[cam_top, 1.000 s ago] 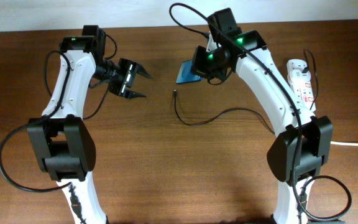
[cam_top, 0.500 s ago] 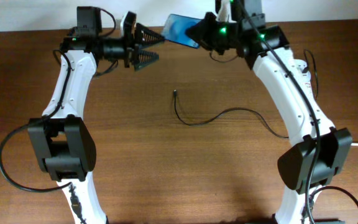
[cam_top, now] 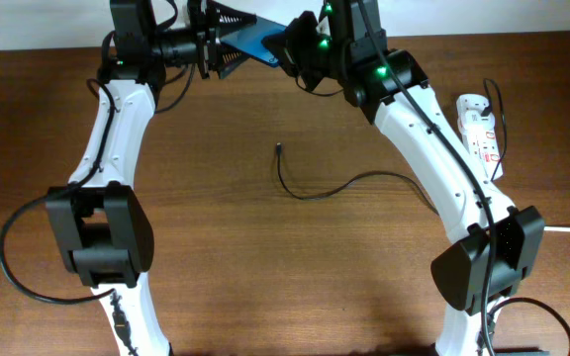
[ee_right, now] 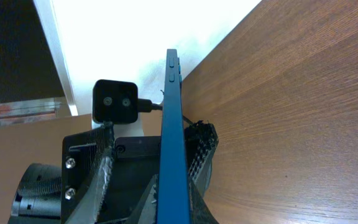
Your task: Plug charger to phone and switch on socket
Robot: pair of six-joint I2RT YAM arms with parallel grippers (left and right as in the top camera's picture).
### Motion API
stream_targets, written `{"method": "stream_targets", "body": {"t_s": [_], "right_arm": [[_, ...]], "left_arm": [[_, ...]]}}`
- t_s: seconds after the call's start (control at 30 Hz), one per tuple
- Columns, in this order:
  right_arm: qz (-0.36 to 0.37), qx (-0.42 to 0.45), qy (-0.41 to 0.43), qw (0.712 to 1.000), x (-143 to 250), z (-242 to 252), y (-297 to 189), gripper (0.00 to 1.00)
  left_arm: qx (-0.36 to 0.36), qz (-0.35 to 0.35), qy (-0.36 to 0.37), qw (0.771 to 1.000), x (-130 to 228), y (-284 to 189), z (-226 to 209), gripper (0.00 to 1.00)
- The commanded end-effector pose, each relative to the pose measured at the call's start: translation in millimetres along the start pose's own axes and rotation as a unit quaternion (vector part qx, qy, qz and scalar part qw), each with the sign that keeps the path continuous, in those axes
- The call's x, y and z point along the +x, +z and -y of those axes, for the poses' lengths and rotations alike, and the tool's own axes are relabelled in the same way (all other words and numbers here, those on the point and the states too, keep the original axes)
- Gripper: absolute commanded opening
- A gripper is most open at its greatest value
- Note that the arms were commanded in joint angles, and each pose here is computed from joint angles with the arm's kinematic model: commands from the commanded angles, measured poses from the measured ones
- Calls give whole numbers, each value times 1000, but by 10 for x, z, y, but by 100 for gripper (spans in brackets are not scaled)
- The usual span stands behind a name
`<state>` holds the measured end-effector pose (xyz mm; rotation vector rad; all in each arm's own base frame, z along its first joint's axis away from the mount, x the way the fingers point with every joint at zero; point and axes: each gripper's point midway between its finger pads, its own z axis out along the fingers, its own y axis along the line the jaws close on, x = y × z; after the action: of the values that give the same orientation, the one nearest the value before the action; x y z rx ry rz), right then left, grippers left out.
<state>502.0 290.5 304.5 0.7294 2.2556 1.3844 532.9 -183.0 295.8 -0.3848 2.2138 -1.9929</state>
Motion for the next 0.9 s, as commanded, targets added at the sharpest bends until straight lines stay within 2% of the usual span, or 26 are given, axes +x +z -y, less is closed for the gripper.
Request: {"method": "stream_targets", "body": {"t_s": [0.0, 0.07, 0.1, 0.17, 0.23, 0.3, 0.33, 0.43, 0.5, 0.6, 0.73, 0.87], "right_arm": [[-18, 19, 9, 1000, 175, 106, 155, 4], [-20, 24, 6, 999, 256, 121, 201, 4], [-19, 25, 4, 999, 283, 115, 212, 4], [-15, 28, 1, 1000, 325, 111, 235, 4], [-10, 30, -2, 1000, 340, 110, 247, 4], [-10, 30, -2, 999, 345, 110, 248, 4], [-11, 32, -1, 999, 345, 120, 247, 4], [-12, 43, -5, 999, 353, 173, 243, 4], [-13, 43, -34, 998, 354, 174, 243, 5], [-21, 66, -94, 993, 326, 310, 210, 19], [-35, 112, -174, 978, 176, 595, 88, 38], [-60, 162, -259, 950, -23, 916, -158, 43]], "left_arm": [[8, 8, -39, 999, 14, 85, 146, 66], [6, 13, -58, 998, 10, 126, 141, 63], [6, 15, -73, 997, 5, 133, 141, 59], [12, 10, -90, 996, 37, 188, 194, 45], [21, 4, -75, 997, 80, 263, 278, 33], [21, 7, -75, 997, 76, 279, 276, 10], [21, 9, -76, 997, 71, 279, 275, 2], [21, 15, -74, 997, 48, 278, 273, 0], [20, 24, -47, 998, 18, 274, 270, 0], [12, 38, 65, 997, -45, 214, 234, 0], [-33, 48, 85, 995, -128, 23, -78, 0], [-64, 51, 125, 989, -187, -247, -311, 0]]}}
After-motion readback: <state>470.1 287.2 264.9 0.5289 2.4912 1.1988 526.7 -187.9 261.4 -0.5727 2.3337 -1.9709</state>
